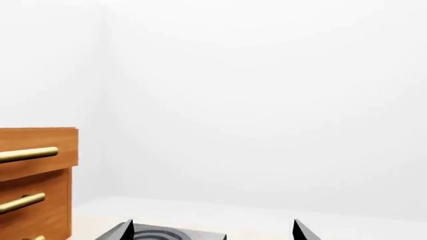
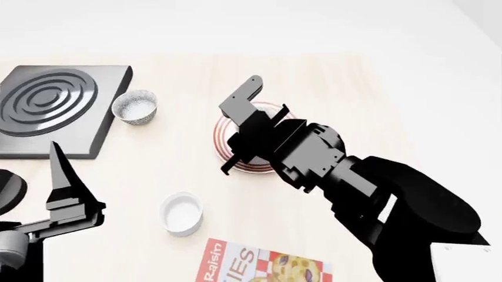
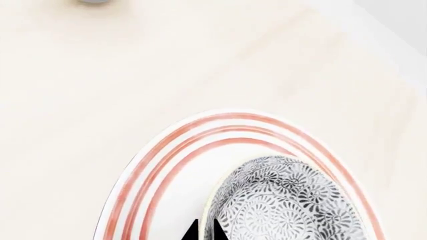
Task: Pick the akita bowl next to the cookies box and place it on the plate.
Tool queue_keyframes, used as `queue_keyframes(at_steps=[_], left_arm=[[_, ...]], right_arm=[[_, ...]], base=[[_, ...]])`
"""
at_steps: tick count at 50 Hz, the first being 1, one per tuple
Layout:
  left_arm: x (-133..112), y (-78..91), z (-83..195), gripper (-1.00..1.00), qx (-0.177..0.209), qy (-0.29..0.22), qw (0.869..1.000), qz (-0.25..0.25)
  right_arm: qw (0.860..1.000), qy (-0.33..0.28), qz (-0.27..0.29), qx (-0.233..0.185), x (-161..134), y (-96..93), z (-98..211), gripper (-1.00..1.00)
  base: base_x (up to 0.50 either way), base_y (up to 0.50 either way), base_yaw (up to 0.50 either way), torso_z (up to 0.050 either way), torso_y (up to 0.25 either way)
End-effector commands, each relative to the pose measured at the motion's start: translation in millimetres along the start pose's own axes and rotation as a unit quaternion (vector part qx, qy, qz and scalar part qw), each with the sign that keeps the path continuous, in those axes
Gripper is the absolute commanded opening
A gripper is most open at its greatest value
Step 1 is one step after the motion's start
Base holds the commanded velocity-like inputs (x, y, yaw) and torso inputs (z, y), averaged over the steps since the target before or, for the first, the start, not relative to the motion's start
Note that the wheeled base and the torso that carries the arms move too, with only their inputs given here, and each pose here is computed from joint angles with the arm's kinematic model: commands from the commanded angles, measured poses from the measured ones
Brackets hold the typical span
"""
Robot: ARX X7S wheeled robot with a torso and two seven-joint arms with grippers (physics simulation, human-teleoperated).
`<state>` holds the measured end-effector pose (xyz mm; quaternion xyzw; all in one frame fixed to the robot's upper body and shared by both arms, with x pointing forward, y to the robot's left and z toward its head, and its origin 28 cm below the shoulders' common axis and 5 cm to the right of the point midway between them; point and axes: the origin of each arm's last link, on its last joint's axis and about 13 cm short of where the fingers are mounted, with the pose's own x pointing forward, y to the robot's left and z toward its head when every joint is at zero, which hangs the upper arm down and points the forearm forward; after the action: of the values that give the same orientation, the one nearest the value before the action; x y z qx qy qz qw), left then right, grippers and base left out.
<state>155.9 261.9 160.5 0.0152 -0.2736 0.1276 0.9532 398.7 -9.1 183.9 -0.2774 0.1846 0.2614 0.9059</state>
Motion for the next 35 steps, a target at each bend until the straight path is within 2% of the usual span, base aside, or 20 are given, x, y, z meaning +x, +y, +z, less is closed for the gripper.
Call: queue_keyframes(at_steps=[1, 4, 5, 17, 23, 35], left_arm=[[0, 0.4, 1, 1.0, -0.007, -0.003, 1.0, 0.008], [0, 0.7, 1, 1.0, -0.007, -0.004, 1.0, 0.008], [0, 0.7, 1, 1.0, -0.008, -0.004, 1.0, 0.008], [0, 0.6, 1, 1.0, -0.008, -0.005, 1.0, 0.01], [0, 0.9, 1, 1.0, -0.009, -0.005, 1.0, 0.01], [1, 0.5, 1, 1.0, -0.011, -0.005, 1.0, 0.011]], right_arm=[[0.999, 0.037, -0.004, 0.004, 5, 6.6, -22, -1.0], [0.999, 0.038, -0.009, 0.001, 5, 5.7, -22, -1.0], [0.999, 0.04, -0.015, 0.002, 5, 5.0, -21, 1.0], [0.999, 0.035, -0.017, 0.0, 4, 2.7, -17, 1.0], [1.0, 0.015, -0.018, 0.005, 0, -4.8, -5, 1.0], [0.994, -0.084, -0.023, 0.063, -29, -46.9, 62, 1.0]], base=[[0.0, 0.0, 0.0, 0.0, 0.0], [0.0, 0.0, 0.0, 0.0, -0.005], [0.0, 0.0, 0.0, 0.0, 0.0], [0.0, 0.0, 0.0, 0.0, -0.001], [0.0, 0.0, 0.0, 0.0, 0.0], [0.0, 0.0, 0.0, 0.0, 0.0]])
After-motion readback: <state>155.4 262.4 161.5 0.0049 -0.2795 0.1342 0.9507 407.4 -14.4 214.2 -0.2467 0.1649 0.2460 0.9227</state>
